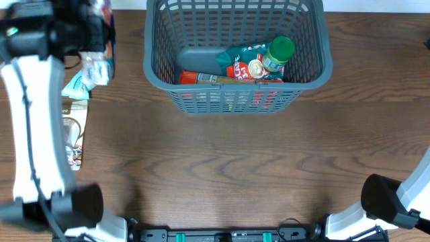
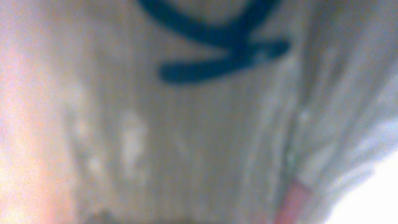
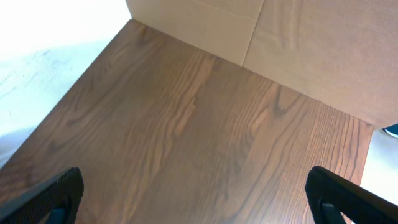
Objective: Pack container
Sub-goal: 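Grasp the tissue multipack with left gripper and lift it, then carry the tissue multipack over the basket and lower it inside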
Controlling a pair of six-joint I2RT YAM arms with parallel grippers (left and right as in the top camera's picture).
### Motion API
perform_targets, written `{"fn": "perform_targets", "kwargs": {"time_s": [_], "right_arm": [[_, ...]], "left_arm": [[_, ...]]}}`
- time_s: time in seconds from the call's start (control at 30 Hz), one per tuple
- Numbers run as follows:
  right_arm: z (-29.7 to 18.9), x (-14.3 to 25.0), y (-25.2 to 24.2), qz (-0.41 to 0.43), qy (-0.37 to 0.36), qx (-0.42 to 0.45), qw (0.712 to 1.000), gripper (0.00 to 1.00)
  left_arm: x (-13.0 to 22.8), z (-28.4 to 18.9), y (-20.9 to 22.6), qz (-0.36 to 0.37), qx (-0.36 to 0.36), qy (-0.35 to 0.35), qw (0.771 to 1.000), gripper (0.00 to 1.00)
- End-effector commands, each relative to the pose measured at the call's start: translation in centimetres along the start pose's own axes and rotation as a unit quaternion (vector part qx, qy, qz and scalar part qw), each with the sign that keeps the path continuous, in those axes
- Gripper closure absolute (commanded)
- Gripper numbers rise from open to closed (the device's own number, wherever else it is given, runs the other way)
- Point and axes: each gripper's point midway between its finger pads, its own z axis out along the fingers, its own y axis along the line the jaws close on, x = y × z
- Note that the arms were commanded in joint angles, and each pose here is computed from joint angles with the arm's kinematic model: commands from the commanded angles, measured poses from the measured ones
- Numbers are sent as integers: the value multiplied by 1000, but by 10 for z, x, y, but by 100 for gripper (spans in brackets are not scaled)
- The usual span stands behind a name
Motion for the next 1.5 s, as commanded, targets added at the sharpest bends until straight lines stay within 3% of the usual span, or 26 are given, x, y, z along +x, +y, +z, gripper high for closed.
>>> {"fn": "perform_targets", "kwargs": {"time_s": [0.0,0.23,0.4,0.57,1.1,1.47], "right_arm": [[2,0,-2,8,0,6,1000,1],[2,0,-2,8,0,6,1000,1],[2,0,-2,8,0,6,1000,1],[2,0,-2,8,0,6,1000,1],[2,0,-2,8,0,6,1000,1],[2,0,-2,8,0,6,1000,1]], "left_arm": [[-28,-51,-41,13,68,-76,995,94],[-45,-104,-120,99,156,-154,971,94],[-41,-100,-174,179,202,-158,950,94],[-38,-77,-207,206,231,-146,940,94],[13,45,-266,296,272,-29,915,94],[43,77,-270,356,280,17,891,94]]}}
